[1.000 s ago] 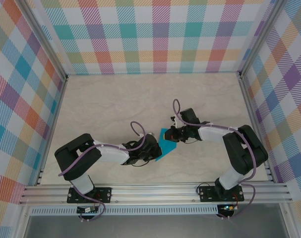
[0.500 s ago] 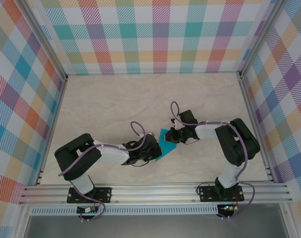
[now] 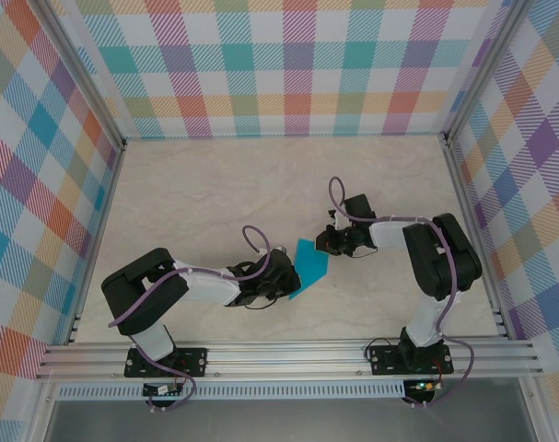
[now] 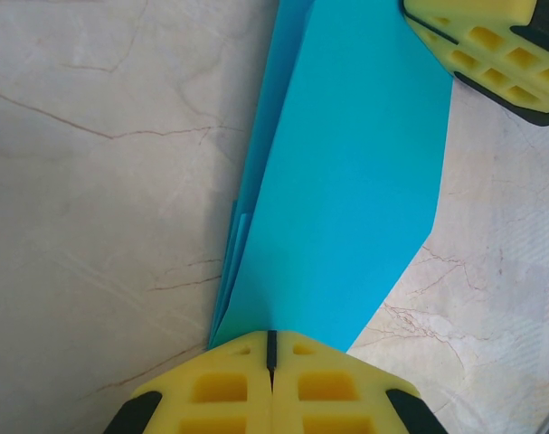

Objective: Fold a paper plane with a square sheet of paper (pick it up from the middle)
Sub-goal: Fourth fold the wing at the center of the table.

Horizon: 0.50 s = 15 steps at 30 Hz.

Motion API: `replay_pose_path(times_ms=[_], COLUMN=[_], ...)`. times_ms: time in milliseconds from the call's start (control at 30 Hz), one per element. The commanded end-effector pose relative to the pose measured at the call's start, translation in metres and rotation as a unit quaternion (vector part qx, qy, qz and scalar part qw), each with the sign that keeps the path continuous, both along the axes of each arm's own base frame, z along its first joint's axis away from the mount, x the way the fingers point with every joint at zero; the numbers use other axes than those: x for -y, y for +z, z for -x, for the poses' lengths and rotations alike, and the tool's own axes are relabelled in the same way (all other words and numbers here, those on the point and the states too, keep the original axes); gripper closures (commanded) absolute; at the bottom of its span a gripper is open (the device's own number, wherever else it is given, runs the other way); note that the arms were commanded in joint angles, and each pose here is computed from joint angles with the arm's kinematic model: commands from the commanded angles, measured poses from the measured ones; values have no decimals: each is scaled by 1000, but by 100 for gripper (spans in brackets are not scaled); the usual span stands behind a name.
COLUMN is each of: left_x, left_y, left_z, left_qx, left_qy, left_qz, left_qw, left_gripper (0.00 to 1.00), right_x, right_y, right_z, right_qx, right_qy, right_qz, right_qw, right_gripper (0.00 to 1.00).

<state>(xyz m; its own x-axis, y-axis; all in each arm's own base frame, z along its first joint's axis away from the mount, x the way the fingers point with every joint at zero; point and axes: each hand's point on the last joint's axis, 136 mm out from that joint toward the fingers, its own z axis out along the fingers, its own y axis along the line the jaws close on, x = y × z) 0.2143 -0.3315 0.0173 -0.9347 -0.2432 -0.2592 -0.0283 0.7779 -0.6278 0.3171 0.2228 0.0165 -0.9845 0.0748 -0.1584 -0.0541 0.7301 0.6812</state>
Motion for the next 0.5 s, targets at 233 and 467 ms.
replay_pose_path(times_ms=[233, 467], left_x=[-59, -58], left_y=[-62, -60], left_z=[40, 40], left_qx=[-82, -80], left_qy=[-2, -1], left_qz=[-134, -132], left_qw=[988, 988], left_gripper=[97, 96], right_x=[36, 38], right_y=[-8, 1], right_z=[-41, -52], right_qx=[24, 30], right_qy=[-70, -78], right_qz=[56, 51], right_qw=[996, 995], right_gripper=[94, 95])
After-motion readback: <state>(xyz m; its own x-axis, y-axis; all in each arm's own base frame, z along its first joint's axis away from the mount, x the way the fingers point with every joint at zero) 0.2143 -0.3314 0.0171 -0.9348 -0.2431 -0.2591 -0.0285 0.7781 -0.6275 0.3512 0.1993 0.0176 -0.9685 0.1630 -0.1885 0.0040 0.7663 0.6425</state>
